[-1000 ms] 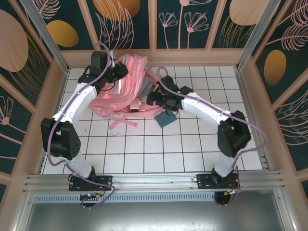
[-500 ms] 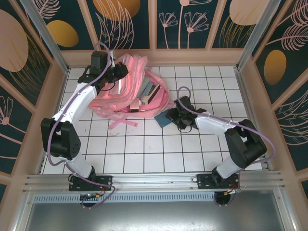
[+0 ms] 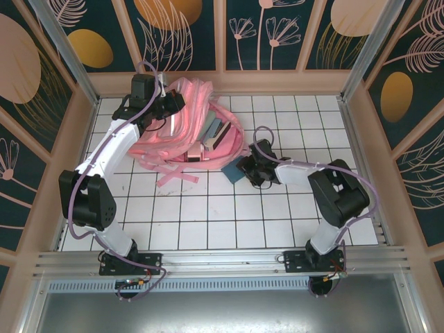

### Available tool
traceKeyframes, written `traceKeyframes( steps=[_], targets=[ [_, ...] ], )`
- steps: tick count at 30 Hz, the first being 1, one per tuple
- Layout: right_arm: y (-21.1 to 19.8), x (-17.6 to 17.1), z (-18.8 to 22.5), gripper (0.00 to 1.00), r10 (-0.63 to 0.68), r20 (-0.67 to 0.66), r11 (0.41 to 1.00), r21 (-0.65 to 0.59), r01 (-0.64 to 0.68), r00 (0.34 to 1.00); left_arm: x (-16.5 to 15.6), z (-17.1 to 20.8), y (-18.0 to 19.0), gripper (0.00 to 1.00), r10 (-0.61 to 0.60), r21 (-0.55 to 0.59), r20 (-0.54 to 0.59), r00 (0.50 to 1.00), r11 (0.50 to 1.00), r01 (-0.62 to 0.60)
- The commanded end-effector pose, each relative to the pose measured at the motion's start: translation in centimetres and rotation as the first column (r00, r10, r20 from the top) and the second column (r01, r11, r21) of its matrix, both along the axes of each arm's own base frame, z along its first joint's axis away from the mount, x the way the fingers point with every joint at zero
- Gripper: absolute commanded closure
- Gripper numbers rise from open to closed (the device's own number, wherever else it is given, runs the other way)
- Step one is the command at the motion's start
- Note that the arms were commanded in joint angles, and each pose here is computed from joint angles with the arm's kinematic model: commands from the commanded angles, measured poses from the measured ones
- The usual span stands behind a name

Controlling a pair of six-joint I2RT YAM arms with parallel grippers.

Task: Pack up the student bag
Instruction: Pick up the card holder from the center of the table, then place the card holder in the student bag.

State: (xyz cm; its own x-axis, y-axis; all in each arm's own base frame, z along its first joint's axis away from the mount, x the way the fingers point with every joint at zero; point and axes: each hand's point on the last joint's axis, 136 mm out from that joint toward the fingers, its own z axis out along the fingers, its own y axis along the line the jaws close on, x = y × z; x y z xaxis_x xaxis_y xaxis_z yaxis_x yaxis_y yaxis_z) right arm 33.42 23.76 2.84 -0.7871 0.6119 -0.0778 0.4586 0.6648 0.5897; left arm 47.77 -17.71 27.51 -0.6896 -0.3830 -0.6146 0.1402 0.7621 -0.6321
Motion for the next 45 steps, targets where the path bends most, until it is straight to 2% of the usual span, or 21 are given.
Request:
traceKeyframes(
  steps=[1, 4, 5, 7, 9, 15, 20, 24, 29, 34, 45],
  targets=[
    [-0.7, 1.1, -1.0, 0.58, -0.04, -0.008, 0.997, -0.061, 0.039, 0.999, -0.3, 5.6, -0.7, 1.0, -0.044, -0.041, 0.164, 0.985, 0.998, 0.051],
    [-1.2, 1.3, -1.1, 0.66, -0.05, -0.006, 0.994, -0.099, 0.049, 0.999, -0.3, 5.6, -0.6, 1.0, -0.042, -0.034, 0.166, 0.985, 0.998, 0.049],
    [-1.4, 1.3, -1.2, 0.72, -0.053, -0.007, 0.993, -0.108, 0.052, 0.999, -0.4, 5.6, -0.7, 1.0, -0.044, -0.032, 0.167, 0.985, 0.998, 0.05],
    [-1.5, 1.3, -1.1, 0.91, -0.049, -0.003, 0.992, -0.119, 0.049, 0.999, -0.3, 5.5, -0.6, 1.0, -0.042, -0.027, 0.166, 0.985, 0.999, 0.047],
    [-1.8, 1.4, -0.5, 1.0, -0.049, 0.008, 0.99, -0.135, 0.05, 0.999, -0.2, 5.5, -0.5, 1.0, -0.041, -0.024, 0.164, 0.986, 0.999, 0.046],
    [-3.8, 1.5, 3.7, 1.0, -0.035, 0.093, 0.973, -0.225, 0.056, 0.995, 0.1, 5.6, -0.6, 1.0, -0.043, -0.017, 0.167, 0.985, 0.999, 0.046],
    [-4.2, 2.2, 9.0, 1.0, 0.034, 0.205, 0.956, -0.291, 0.028, 0.978, 0.3, 5.5, -0.8, 1.0, -0.051, -0.024, 0.165, 0.985, 0.998, 0.056],
    [-2.3, 3.7, 12.8, 1.0, 0.13, 0.291, 0.961, -0.272, -0.048, 0.948, 0.4, 5.4, -1.0, 1.0, -0.056, -0.03, 0.163, 0.985, 0.998, 0.062],
    [1.8, 6.2, 16.1, 1.0, 0.211, 0.393, 0.973, -0.172, -0.154, 0.895, 0.5, 5.4, -1.1, 1.0, -0.058, -0.035, 0.161, 0.985, 0.997, 0.064],
    [6.2, 9.1, 16.7, 1.0, 0.244, 0.449, 0.968, -0.06, -0.244, 0.859, 0.4, 5.6, -1.1, 1.0, -0.058, -0.042, 0.162, 0.985, 0.997, 0.066],
    [14.0, 15.3, 13.7, 1.0, 0.28, 0.431, 0.937, 0.073, -0.342, 0.858, 0.0, 4.7, -1.5, 1.0, -0.081, -0.059, 0.133, 0.988, 0.994, 0.09]
  ],
)
